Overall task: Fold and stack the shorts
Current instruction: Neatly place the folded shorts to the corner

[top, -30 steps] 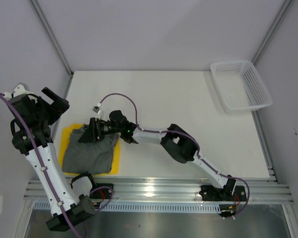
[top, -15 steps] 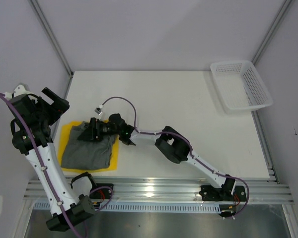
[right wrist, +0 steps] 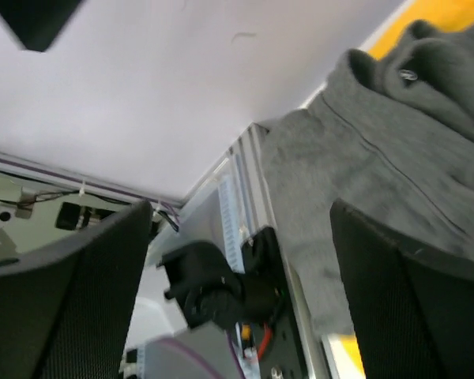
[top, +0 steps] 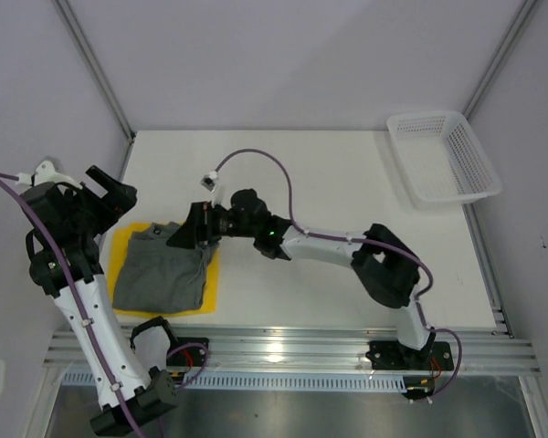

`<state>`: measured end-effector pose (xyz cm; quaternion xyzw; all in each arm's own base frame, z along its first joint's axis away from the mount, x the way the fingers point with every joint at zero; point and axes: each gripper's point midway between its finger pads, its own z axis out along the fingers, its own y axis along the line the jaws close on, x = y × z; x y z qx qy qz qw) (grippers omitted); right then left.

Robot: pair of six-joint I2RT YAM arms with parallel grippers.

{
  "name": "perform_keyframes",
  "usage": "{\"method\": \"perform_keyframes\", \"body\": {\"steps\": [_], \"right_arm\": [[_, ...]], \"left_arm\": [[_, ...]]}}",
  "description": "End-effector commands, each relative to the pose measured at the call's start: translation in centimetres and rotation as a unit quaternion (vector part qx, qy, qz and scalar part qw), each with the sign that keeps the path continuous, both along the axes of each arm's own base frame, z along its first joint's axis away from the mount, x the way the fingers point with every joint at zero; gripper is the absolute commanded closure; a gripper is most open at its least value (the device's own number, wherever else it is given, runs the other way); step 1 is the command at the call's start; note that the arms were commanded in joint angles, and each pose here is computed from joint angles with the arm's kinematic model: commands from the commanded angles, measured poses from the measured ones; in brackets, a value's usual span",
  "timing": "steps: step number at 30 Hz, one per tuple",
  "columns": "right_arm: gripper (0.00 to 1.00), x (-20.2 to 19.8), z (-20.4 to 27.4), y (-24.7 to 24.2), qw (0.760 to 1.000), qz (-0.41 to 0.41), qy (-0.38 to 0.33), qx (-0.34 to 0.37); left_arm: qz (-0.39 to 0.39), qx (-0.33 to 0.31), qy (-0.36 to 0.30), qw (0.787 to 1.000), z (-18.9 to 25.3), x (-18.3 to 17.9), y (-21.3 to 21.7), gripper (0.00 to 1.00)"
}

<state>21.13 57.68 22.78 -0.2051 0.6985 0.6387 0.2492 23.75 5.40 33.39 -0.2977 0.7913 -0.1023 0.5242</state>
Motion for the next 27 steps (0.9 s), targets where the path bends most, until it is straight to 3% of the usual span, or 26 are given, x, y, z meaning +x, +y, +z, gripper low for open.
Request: {"method": "perform_keyframes", "body": {"steps": [1,2,6,11,13,14,16,18,23,27], "right_arm": [[0.05,3.2,4.7,-5.7,0.993,-0.088,-0.081,-0.001],[0.02,4.2,2.5,-7.9,0.99,-0.109,-0.082,-0.03],[0.0,6.2,2.8,-14.9,0.97,-0.19,-0.117,-0.091],[0.01,7.6,2.8,-23.9,0.925,-0.295,-0.159,-0.177],[0.01,7.9,3.3,-28.5,0.906,-0.339,-0.169,-0.188],[0.01,7.4,5.2,-30.4,0.901,-0.358,-0.179,-0.165],[0.0,7.5,2.9,-34.1,0.888,-0.384,-0.164,-0.192],[0.01,6.5,3.8,-36.4,0.88,-0.404,-0.176,-0.176],[0.01,5.2,0.4,-40.5,0.85,-0.448,-0.181,-0.208],[0.01,4.8,-1.6,-43.1,0.822,-0.492,-0.183,-0.219]], "left_arm": [[-0.05,-0.001,-0.029,0.998,-0.1,1.1,-1.8,0.01],[-0.049,-0.007,-0.027,0.998,-0.7,1.3,-2.0,0.01],[-0.083,-0.015,-0.018,0.996,-2.7,3.6,-5.0,0.01],[-0.104,-0.037,-0.022,0.994,-5.7,5.2,-8.7,0.01],[-0.134,-0.027,-0.04,0.99,-5.7,5.4,-11.4,0.01],[-0.104,-0.002,-0.023,0.994,-7.7,5.5,-10.7,0.01],[-0.131,0.025,-0.022,0.991,-8.5,5.0,-13.2,0.01],[-0.147,0.048,-0.025,0.988,-10.5,4.4,-14.6,0.01],[-0.194,0.056,-0.037,0.979,-15.5,2.6,-16.2,0.01],[-0.215,0.045,-0.087,0.972,-15.5,1.4,-17.2,0.01]]}}
